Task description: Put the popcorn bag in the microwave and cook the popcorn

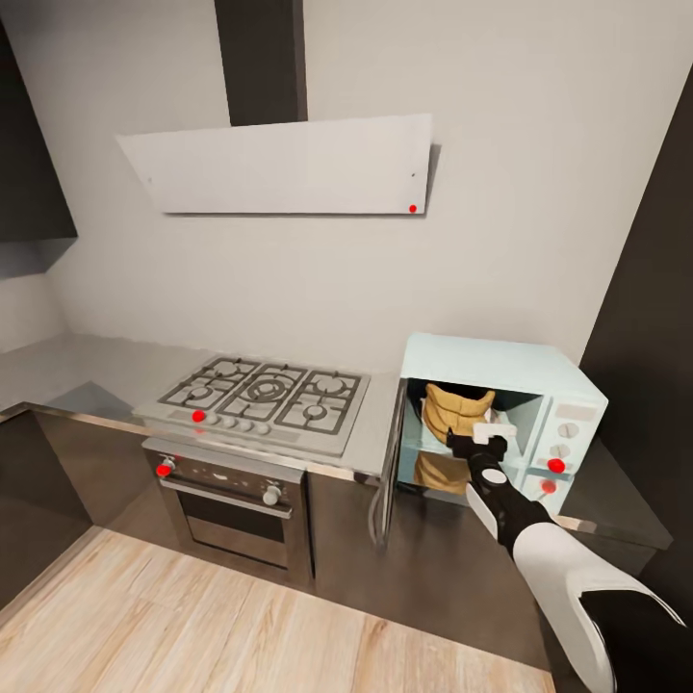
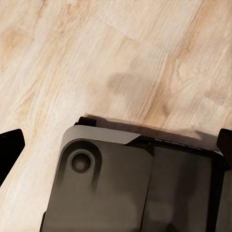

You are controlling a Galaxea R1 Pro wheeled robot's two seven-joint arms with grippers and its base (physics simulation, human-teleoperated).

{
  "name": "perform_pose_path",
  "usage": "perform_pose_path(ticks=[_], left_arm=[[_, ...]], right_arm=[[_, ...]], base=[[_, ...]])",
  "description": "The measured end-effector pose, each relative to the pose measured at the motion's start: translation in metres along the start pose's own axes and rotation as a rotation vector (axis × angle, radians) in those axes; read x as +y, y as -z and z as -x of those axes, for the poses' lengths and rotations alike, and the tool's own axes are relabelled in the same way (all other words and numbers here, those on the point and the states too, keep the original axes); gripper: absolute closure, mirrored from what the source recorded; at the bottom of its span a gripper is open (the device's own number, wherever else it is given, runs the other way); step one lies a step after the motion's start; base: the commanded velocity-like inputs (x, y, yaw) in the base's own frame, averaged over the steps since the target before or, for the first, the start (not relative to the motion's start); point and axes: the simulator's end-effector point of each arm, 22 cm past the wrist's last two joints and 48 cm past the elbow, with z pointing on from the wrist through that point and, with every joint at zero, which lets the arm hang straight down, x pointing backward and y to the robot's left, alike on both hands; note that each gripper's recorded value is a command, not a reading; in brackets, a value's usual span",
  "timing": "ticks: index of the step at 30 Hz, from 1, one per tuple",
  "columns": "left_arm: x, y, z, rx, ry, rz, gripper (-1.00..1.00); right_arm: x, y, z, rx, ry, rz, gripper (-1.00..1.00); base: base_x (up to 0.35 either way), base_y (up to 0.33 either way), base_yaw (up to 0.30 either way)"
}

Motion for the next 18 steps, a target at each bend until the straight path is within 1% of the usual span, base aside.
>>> perform_pose_path(ticks=[3,7,12,16,18], left_arm=[[-0.0001,0.0001,-0.0001,0.0,-0.001,-0.001,-1.0],[-0.0002,0.0,0.0,0.0,-0.002,-0.001,-1.0],[-0.0003,0.0001,-0.0001,0.0,-0.003,-0.001,-1.0],[-0.0002,0.0,0.0001,0.0,-0.002,0.0,-1.0],[-0.0001,0.0001,-0.0001,0.0,-0.001,0.0,-1.0]], right_arm=[[-0.0002,0.0003,0.0,0.0,0.0,0.0,-1.0],[-0.0001,0.0,-0.0001,0.0,0.0,0.0,-1.0],[0.0001,0.0002,0.0001,0.0,0.001,0.001,-1.0],[0.0001,0.0,0.0,0.0,0.001,0.001,-1.0],[0.0001,0.0004,0.0001,-0.001,0.002,0.001,-1.0]], base=[[0.176,0.0,0.0],[0.043,0.0,0.0],[0.204,0.0,0.0],[0.041,0.0,0.0],[0.19,0.0,0.0]])
